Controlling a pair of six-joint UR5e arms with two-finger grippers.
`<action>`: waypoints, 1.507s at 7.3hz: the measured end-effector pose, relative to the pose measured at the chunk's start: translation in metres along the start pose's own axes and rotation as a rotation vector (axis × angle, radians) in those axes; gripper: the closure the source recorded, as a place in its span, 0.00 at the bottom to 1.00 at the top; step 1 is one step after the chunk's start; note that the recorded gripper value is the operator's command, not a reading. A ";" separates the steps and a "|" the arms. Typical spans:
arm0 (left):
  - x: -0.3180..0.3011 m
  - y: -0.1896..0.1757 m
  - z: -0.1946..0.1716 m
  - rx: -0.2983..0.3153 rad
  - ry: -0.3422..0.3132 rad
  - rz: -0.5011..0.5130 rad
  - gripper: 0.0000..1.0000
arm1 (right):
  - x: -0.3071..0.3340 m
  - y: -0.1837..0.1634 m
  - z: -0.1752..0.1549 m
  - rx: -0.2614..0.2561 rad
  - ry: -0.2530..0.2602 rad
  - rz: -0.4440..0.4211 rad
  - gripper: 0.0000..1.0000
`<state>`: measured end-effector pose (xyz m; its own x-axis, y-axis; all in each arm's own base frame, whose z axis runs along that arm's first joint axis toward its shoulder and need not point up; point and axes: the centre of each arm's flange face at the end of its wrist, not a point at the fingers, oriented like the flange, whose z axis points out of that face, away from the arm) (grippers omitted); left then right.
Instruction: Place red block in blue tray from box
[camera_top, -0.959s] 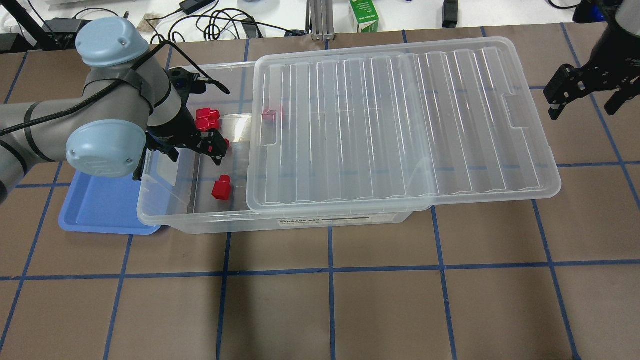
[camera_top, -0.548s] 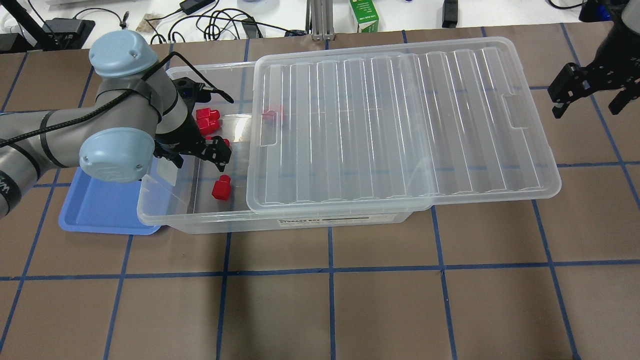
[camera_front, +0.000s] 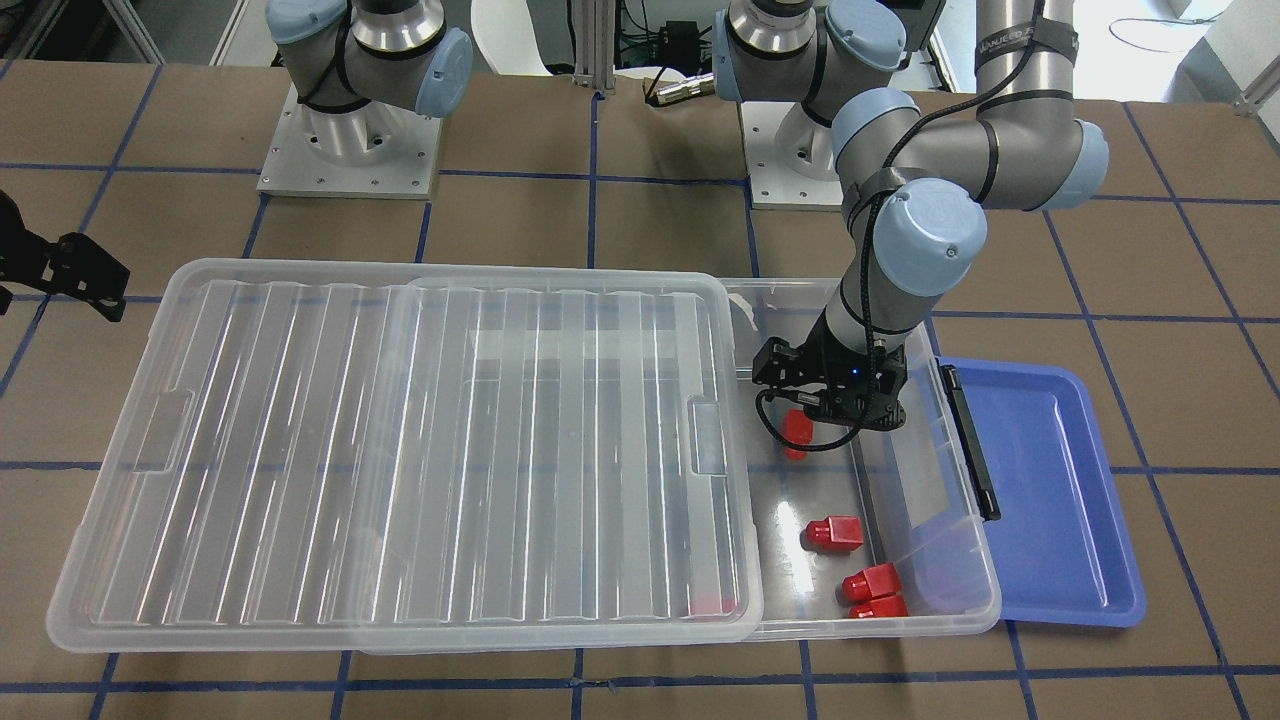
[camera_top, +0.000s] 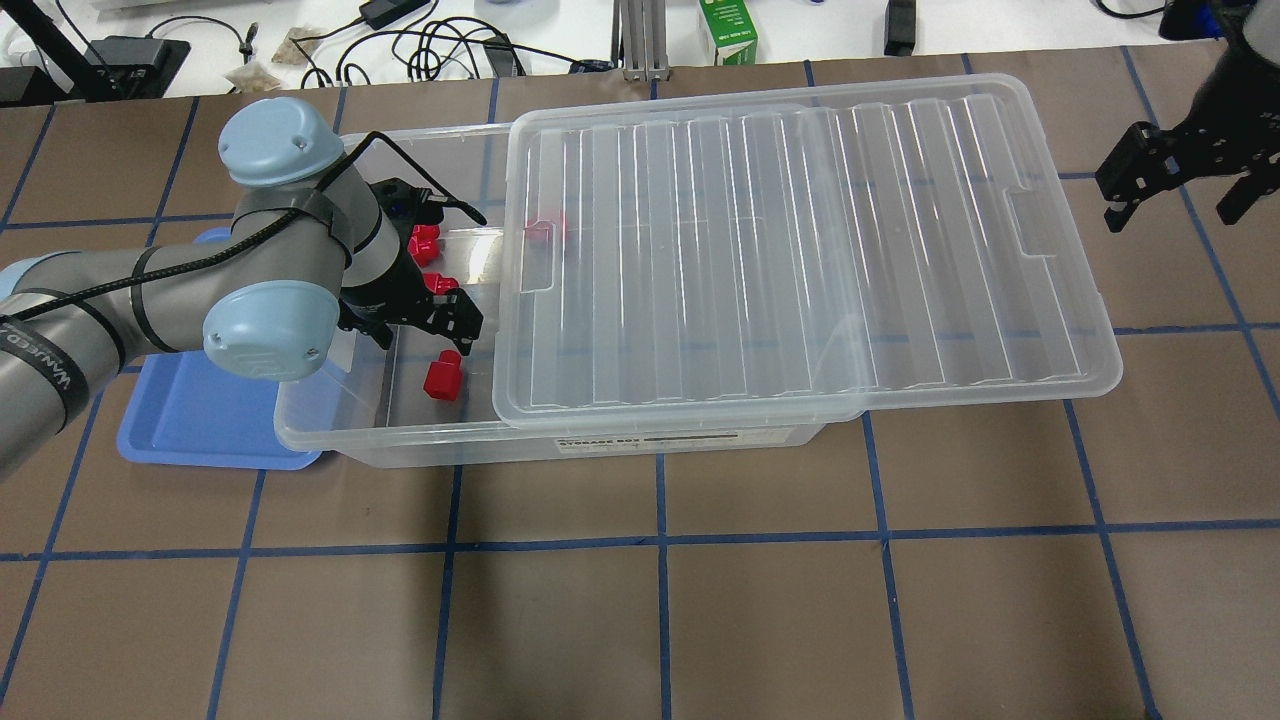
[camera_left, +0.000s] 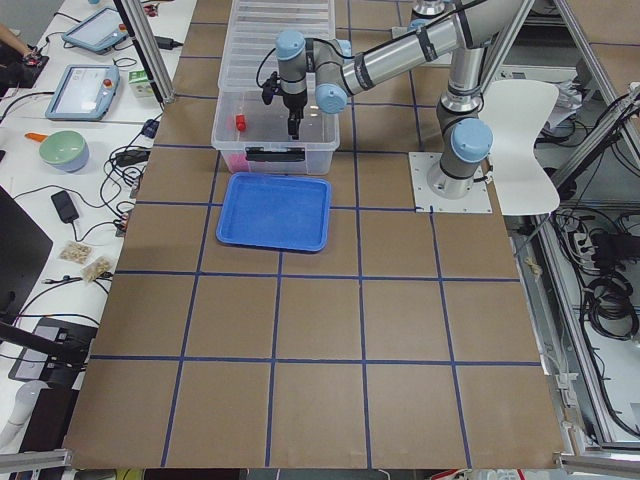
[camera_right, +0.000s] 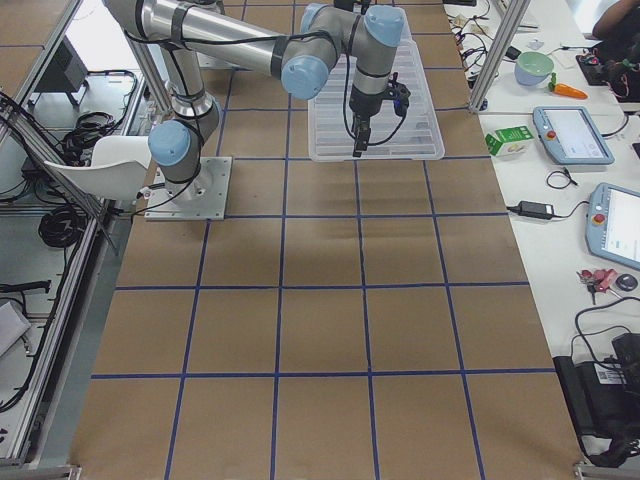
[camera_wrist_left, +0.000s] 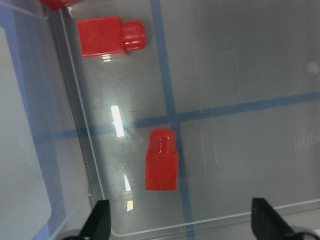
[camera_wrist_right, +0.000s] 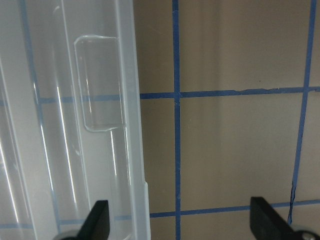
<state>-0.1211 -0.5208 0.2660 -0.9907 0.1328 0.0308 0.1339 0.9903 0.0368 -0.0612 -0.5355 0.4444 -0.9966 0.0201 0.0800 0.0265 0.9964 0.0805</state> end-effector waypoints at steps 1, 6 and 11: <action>-0.002 0.000 0.006 -0.003 0.001 -0.004 0.00 | 0.000 0.000 0.000 -0.001 0.000 0.000 0.00; -0.007 -0.006 0.046 -0.021 0.003 -0.030 0.00 | 0.001 0.000 0.001 -0.005 0.001 -0.008 0.00; -0.010 -0.010 0.072 -0.058 0.007 -0.048 0.36 | 0.001 0.001 0.005 -0.011 0.000 -0.011 0.00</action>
<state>-0.1142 -0.5293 0.1929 -0.9958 0.0850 0.0350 0.0880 0.9914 0.0965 -0.0620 -0.5340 0.4394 -0.9968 0.0090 0.0795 0.0164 0.9956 0.0921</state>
